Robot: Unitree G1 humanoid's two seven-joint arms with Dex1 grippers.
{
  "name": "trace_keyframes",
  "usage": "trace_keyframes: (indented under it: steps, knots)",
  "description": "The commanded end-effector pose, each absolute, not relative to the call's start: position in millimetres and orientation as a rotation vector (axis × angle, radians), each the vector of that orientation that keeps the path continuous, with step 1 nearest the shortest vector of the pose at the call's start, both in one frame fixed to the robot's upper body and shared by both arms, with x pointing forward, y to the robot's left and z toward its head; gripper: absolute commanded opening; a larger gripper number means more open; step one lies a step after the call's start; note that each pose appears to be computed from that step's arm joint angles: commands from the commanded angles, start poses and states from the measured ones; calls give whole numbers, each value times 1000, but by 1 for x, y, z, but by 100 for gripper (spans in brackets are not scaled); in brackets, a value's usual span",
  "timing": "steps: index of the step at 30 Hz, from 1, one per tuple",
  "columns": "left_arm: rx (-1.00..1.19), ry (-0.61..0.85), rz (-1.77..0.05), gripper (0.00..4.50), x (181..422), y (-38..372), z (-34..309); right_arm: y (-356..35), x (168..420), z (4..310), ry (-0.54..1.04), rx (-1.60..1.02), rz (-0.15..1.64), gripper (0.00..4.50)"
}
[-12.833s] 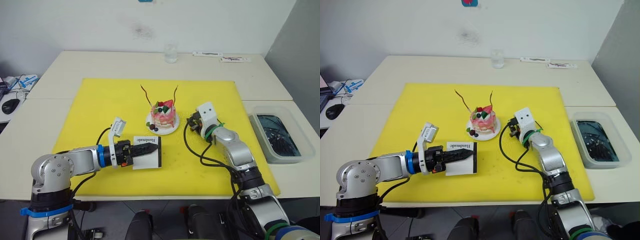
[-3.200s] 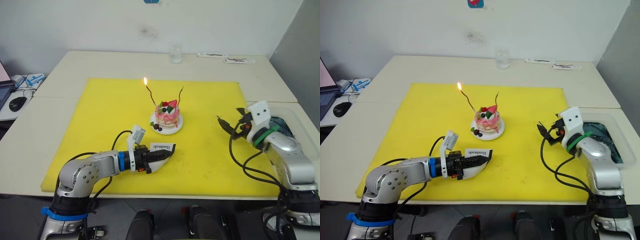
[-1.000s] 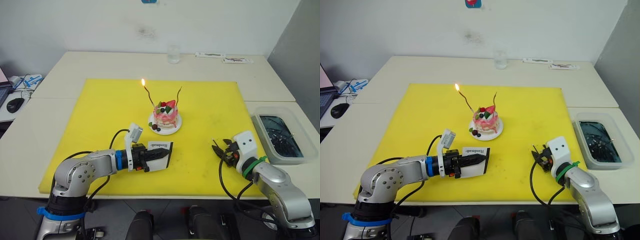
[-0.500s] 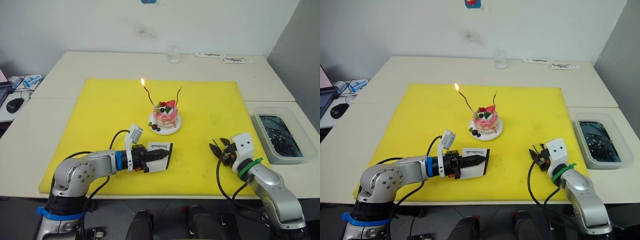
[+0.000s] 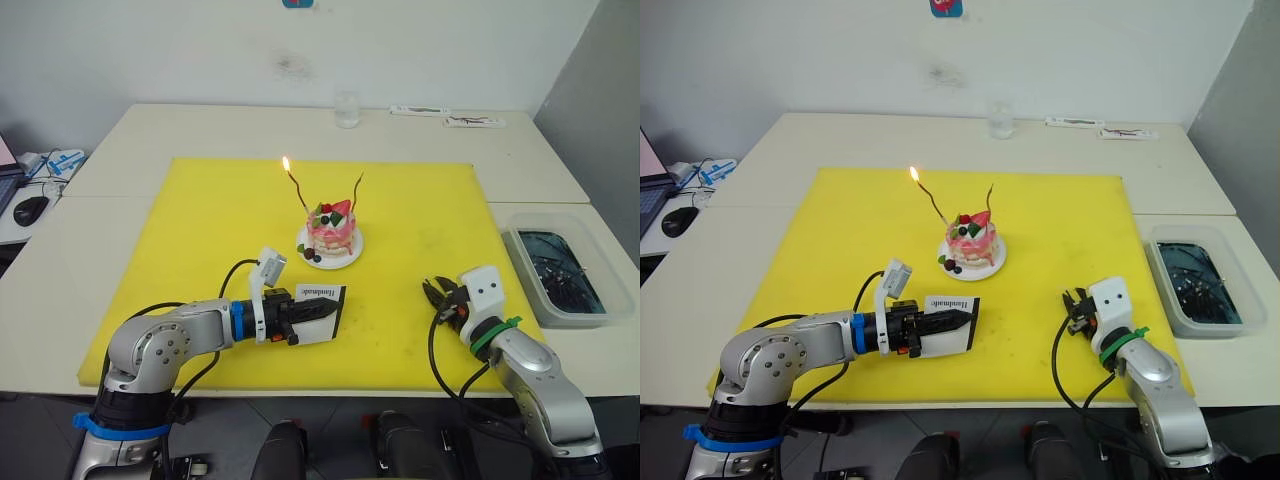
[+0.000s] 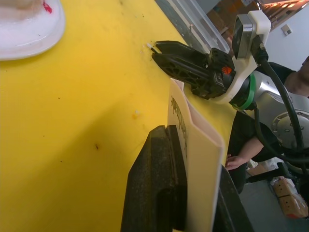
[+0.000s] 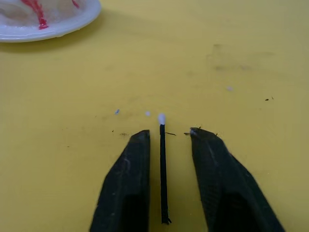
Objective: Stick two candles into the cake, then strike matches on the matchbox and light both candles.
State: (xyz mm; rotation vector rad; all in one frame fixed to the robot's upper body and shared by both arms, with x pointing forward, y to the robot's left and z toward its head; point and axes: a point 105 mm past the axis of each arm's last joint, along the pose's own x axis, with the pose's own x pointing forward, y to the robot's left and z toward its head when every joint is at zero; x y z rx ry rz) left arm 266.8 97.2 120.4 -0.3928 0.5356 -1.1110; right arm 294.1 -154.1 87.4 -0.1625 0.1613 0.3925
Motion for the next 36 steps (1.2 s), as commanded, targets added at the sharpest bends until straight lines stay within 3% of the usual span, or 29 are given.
trace_keyframes:
  steps: [1, 12, 23, 27, 36]
  knots:
    - [-386, 497, -1147, 0, 265, 95, 132, -152, 294, 94, 150, -179, 370, 14]
    - [-401, 491, -1138, 0, 268, 95, 133, -142, 287, 106, 122, -175, 429, 2]
    - [-529, 428, -1150, 0, 289, 79, 159, -88, 257, 174, -80, -471, 912, 2]
    - [-539, 428, -1143, 0, 294, 78, 161, -78, 249, 177, -77, -614, 1042, 2]
    - [-548, 437, -1150, 0, 296, 77, 163, -70, 249, 170, -60, -762, 1126, 2]
